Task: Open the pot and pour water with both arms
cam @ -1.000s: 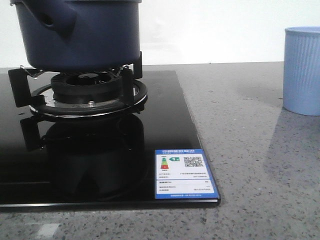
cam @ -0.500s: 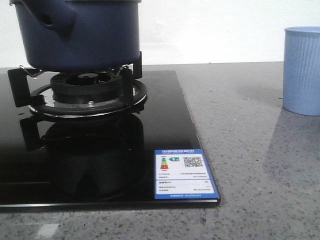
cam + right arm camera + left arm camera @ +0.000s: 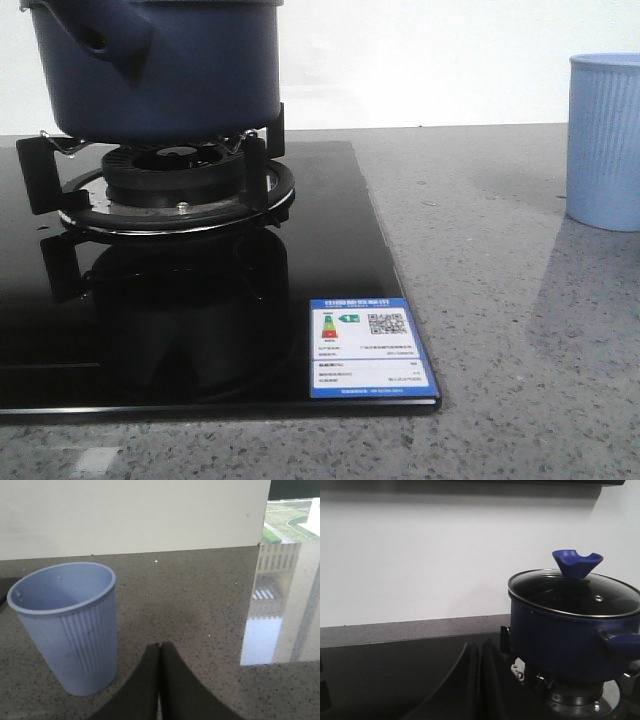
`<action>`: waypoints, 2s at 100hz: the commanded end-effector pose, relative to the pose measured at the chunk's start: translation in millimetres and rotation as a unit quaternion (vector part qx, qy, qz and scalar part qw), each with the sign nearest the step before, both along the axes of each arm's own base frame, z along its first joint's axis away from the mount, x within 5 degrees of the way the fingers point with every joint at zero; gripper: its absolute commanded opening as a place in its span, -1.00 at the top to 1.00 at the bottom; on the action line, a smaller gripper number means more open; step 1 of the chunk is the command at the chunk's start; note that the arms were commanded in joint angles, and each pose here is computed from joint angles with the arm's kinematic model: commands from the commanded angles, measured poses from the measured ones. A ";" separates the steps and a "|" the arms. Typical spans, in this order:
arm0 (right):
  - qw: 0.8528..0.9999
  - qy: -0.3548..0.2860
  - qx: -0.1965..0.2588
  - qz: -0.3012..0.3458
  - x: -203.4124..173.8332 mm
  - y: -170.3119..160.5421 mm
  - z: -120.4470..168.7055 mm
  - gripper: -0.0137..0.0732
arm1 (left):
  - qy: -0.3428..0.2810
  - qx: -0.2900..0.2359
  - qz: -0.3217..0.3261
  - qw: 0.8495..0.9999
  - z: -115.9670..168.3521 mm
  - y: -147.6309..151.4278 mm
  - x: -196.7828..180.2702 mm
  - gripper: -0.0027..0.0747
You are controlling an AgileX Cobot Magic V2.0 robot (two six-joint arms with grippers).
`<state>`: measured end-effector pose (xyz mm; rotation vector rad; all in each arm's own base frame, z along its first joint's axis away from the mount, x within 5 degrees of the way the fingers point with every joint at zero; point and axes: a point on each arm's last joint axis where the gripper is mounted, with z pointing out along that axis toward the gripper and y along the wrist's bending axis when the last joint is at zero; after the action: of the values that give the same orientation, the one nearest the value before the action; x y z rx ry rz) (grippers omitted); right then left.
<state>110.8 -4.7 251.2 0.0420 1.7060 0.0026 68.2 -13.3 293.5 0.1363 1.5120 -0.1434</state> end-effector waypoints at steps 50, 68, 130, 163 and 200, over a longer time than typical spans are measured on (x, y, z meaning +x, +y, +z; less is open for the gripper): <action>0.999 -0.027 0.005 0.016 1.2 2.8 11.5 0.85 | -0.018 -0.040 0.099 0.994 -89.8 14.7 -13.1 0.98; 1.000 -0.024 0.005 0.016 1.4 2.8 10.0 0.85 | 0.003 -0.040 0.098 0.994 -93.4 14.3 -12.7 0.98; 1.000 -0.022 0.005 0.016 1.6 2.7 9.1 0.85 | 0.008 -0.046 0.097 0.994 -93.7 14.2 -12.7 0.98; 1.000 -0.023 0.005 0.016 1.5 2.7 9.2 0.85 | 0.008 -0.046 0.097 0.994 -93.7 14.2 -12.7 0.98; 0.999 -0.034 0.007 0.033 1.6 5.9 11.4 0.85 | 0.008 -0.046 0.097 0.994 -93.7 14.2 -12.7 0.98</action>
<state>110.7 -3.6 251.0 0.0344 1.7002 0.0135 56.2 0.3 203.3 -0.0690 1.5853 -0.0488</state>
